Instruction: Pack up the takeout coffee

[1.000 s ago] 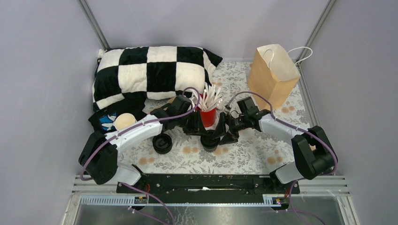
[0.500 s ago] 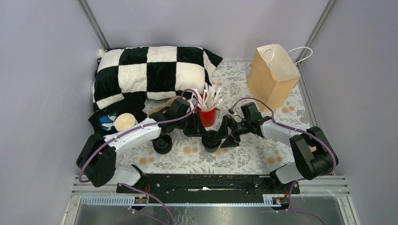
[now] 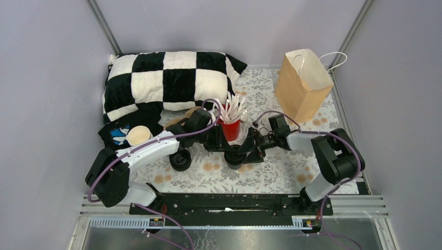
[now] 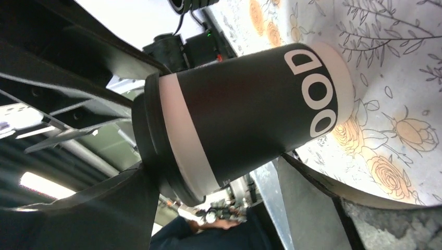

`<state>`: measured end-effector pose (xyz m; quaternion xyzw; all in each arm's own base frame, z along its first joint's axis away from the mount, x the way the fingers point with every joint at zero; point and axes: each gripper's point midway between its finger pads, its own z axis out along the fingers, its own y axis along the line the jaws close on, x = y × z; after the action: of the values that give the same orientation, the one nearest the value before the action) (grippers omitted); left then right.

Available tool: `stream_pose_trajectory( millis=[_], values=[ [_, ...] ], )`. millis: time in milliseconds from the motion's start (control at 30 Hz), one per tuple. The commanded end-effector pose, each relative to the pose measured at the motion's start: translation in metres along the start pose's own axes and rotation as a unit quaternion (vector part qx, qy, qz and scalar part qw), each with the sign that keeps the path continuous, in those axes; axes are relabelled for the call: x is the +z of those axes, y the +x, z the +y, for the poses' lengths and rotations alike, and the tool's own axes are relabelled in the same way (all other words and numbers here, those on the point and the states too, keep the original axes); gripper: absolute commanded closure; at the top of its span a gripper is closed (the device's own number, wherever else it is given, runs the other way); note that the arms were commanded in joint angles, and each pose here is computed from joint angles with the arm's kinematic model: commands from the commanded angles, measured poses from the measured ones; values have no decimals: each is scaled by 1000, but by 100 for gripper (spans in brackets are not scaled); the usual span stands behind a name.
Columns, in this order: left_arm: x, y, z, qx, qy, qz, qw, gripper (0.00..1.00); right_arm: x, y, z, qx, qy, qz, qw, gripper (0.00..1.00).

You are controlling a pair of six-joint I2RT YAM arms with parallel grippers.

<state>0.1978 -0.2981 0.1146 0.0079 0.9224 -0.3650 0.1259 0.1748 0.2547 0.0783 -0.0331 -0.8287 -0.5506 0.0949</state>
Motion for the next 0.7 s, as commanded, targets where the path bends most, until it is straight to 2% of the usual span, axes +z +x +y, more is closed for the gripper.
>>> stream_pose_trajectory(
  millis=[0, 100, 300, 367, 533, 667],
  values=[
    [3, 67, 120, -35, -215, 95, 971, 65, 13, 11, -100, 115, 110, -39, 986, 23],
    [1, 71, 124, -38, -219, 97, 970, 65, 2, 11, -92, 84, 145, -51, 985, 21],
    [-1, 56, 104, -14, -197, 77, 977, 64, -19, -7, 12, 2, 62, -81, 995, 9],
    [0, 54, 101, -10, -192, 75, 978, 64, -22, -14, 24, -8, 61, -85, 994, 8],
    [5, 55, 102, -9, -190, 81, 978, 63, -8, -11, 0, -4, 92, -58, 994, 7],
    [6, 61, 109, -12, -196, 85, 977, 64, 3, 1, -62, 44, 138, -59, 988, 10]
  ],
)
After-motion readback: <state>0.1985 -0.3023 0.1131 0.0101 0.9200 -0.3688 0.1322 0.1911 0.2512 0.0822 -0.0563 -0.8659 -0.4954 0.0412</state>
